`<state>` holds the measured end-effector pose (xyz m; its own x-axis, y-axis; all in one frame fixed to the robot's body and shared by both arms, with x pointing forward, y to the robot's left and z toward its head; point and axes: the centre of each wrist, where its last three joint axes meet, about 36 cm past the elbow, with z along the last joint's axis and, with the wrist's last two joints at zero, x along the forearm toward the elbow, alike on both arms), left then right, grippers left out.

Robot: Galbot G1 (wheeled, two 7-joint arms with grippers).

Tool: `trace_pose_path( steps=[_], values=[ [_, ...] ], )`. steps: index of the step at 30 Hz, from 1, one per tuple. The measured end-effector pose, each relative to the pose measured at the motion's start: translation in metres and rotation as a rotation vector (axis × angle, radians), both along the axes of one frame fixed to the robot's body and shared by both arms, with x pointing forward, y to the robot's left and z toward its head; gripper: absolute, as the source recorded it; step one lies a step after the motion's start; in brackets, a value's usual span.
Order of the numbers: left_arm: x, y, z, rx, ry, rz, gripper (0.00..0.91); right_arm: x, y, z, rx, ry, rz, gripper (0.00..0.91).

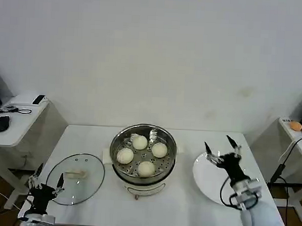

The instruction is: Take steamed baozi put them in steamer then cover it.

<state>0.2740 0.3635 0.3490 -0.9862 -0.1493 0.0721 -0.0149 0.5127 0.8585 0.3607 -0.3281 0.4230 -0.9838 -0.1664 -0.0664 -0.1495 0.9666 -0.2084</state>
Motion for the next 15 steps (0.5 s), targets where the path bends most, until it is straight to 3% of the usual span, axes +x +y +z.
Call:
trace_pose_path(
  steps=[8, 15],
  values=[
    [0.010, 0.014, -0.026, 0.310, 0.037, -0.117, 0.907, -0.046, -0.015, -0.019, 0.013, 0.022, -0.150, 0.907],
    [0.029, 0.024, -0.043, 0.489, 0.081, -0.196, 0.907, -0.076, -0.019, -0.024, 0.011, 0.035, -0.229, 0.907]
  ],
)
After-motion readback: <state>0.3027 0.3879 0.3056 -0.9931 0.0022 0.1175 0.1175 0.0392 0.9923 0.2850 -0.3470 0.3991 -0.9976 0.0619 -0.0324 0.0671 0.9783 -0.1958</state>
